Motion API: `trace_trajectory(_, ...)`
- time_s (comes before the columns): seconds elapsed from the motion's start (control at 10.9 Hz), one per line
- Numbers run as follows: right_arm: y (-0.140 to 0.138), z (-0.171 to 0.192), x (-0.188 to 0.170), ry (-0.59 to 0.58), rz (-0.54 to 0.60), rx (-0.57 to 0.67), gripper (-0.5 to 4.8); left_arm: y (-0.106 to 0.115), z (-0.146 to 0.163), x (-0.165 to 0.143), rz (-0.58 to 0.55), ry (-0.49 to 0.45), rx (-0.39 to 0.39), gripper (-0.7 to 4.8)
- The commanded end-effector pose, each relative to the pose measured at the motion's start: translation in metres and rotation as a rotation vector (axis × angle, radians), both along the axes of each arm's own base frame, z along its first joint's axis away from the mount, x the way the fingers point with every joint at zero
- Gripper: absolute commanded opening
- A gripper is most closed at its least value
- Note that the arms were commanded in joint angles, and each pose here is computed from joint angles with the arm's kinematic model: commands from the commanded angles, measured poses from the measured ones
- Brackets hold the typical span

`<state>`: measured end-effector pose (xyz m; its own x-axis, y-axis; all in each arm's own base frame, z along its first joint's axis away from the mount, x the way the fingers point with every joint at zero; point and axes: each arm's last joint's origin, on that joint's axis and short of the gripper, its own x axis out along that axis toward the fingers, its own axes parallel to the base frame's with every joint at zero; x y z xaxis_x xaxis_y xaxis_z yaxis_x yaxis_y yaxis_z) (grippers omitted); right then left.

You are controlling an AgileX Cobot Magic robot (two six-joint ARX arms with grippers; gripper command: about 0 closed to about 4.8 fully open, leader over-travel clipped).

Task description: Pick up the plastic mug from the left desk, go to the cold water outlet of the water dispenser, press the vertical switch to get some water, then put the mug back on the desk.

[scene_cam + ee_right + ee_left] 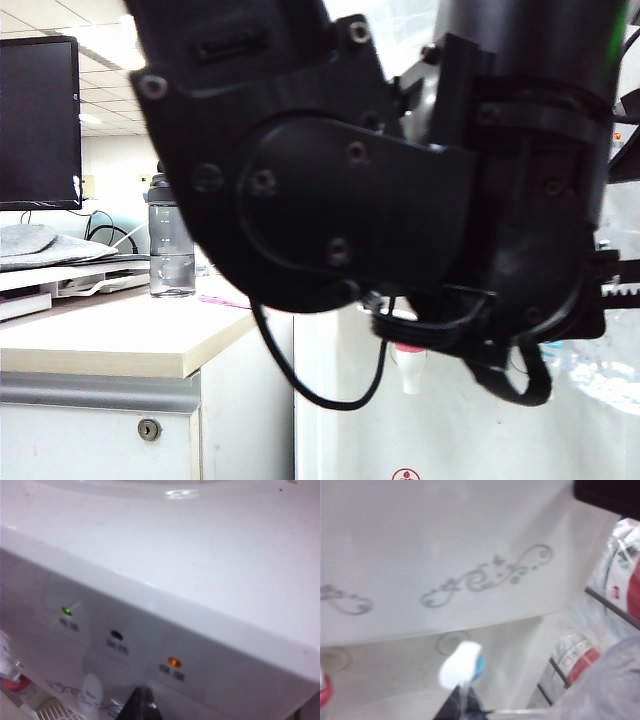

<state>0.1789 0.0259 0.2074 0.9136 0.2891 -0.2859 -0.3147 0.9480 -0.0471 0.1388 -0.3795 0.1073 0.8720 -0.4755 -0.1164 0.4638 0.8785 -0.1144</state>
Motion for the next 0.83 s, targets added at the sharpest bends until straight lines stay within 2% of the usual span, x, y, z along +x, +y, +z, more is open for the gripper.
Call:
trace_trajectory(0.09, -0.004, 0.008, 0.003, -0.066, -0.082, -0.013, -0.01, 0.005, 0.011, -0.002, 0.024, -0.018, -0.094, -0.01)
trace_trajectory(0.83, -0.004, 0.008, 0.003, -0.066, -0.082, -0.013, -0.01, 0.029, 0.014, -0.008, 0.077, -0.019, -0.071, -0.01)
